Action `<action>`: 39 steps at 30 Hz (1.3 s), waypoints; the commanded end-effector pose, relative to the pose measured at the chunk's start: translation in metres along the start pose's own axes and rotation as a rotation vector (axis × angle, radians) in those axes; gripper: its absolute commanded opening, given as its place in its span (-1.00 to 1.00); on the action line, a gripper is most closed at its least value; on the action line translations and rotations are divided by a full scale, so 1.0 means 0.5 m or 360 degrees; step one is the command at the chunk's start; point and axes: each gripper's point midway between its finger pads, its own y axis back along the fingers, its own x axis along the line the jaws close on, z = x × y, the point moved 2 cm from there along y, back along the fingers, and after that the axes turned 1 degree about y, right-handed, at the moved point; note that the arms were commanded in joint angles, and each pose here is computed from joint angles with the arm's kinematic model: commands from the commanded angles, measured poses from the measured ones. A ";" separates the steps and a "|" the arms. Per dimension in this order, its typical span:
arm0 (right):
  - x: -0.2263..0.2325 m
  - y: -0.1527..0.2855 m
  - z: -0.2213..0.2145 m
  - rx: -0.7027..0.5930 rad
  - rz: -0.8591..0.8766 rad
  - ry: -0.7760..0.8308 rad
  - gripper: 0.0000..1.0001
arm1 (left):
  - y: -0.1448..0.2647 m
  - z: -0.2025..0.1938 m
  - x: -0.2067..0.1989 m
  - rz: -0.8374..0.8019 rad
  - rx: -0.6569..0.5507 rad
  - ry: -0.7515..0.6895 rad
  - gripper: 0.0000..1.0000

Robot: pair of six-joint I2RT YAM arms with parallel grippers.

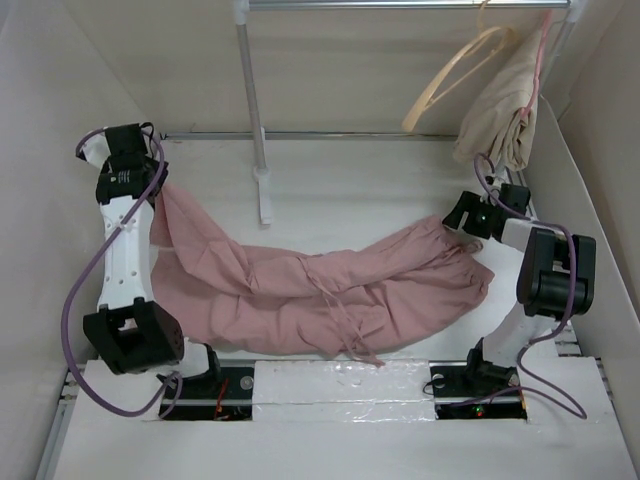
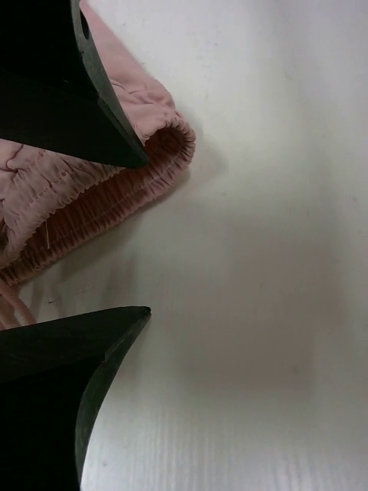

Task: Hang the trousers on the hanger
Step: Flatten out the trousers at the center of the board.

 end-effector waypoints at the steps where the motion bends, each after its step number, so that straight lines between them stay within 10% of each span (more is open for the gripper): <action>1: 0.041 0.004 0.044 -0.0157 0.0214 0.0154 0.56 | 0.035 0.087 -0.067 -0.0196 -0.0234 0.0025 -1.00; 7: 0.084 0.053 0.097 -0.0393 0.0337 0.0204 0.55 | -0.061 0.063 -0.061 -0.0082 -0.0191 -0.0060 -1.00; 19: 0.085 -0.021 0.026 -0.0208 0.0461 0.0151 0.54 | -0.146 0.050 -0.062 -0.0071 -0.0092 -0.0069 -1.00; 28: 0.141 -0.004 0.036 -0.0294 0.0670 0.0131 -0.93 | -0.144 0.031 -0.052 -0.0094 -0.0057 -0.0080 -1.00; 39: 0.120 0.224 0.024 -0.0568 0.0304 0.0163 -1.00 | -0.047 0.058 -0.065 -0.0247 -0.0138 0.0045 -1.00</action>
